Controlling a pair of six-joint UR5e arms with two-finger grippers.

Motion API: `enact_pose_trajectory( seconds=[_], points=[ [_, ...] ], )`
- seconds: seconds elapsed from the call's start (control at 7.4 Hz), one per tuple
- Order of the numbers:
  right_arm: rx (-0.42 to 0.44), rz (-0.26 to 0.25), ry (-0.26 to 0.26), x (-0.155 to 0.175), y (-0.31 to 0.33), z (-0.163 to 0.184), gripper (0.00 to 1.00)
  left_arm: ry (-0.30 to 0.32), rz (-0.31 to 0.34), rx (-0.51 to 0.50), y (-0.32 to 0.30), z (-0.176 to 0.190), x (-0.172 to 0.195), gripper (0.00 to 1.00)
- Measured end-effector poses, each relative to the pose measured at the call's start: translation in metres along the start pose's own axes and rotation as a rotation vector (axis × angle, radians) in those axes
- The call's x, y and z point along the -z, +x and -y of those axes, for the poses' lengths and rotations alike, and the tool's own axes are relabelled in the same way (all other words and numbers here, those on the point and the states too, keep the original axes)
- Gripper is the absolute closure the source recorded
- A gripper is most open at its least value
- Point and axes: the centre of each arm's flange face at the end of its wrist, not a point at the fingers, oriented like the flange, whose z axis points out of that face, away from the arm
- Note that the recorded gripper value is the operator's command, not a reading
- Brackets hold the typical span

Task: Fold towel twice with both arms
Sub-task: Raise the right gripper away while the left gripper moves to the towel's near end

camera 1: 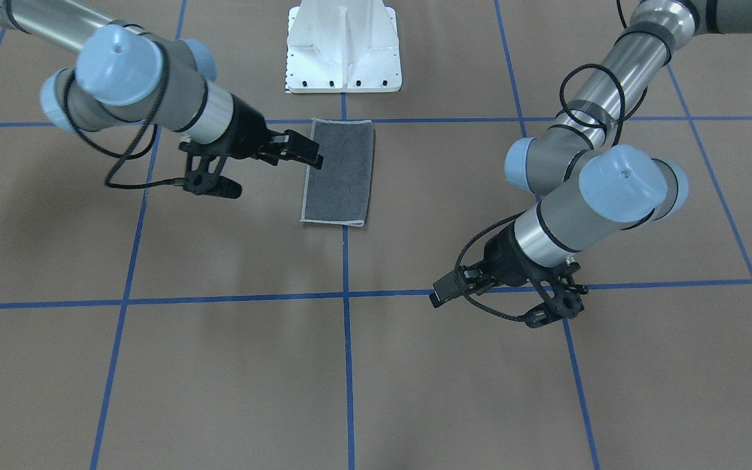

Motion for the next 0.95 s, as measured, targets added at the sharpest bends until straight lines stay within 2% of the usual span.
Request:
enact_pose_trajectory(
  seconds=[0.27, 0.54, 0.95],
  points=[
    [0.007, -0.007, 0.094, 0.054, 0.046, 0.054, 0.00, -0.042, 0.011, 0.106, 0.010, -0.084, -0.010, 0.01],
    [0.015, -0.043, 0.184, 0.078, 0.088, 0.098, 0.00, -0.050, 0.028, 0.188, 0.013, -0.175, -0.032, 0.01],
    [0.053, -0.086, 0.210, 0.079, 0.119, 0.126, 0.00, -0.031, 0.122, 0.163, 0.002, -0.296, -0.083, 0.02]
  ],
)
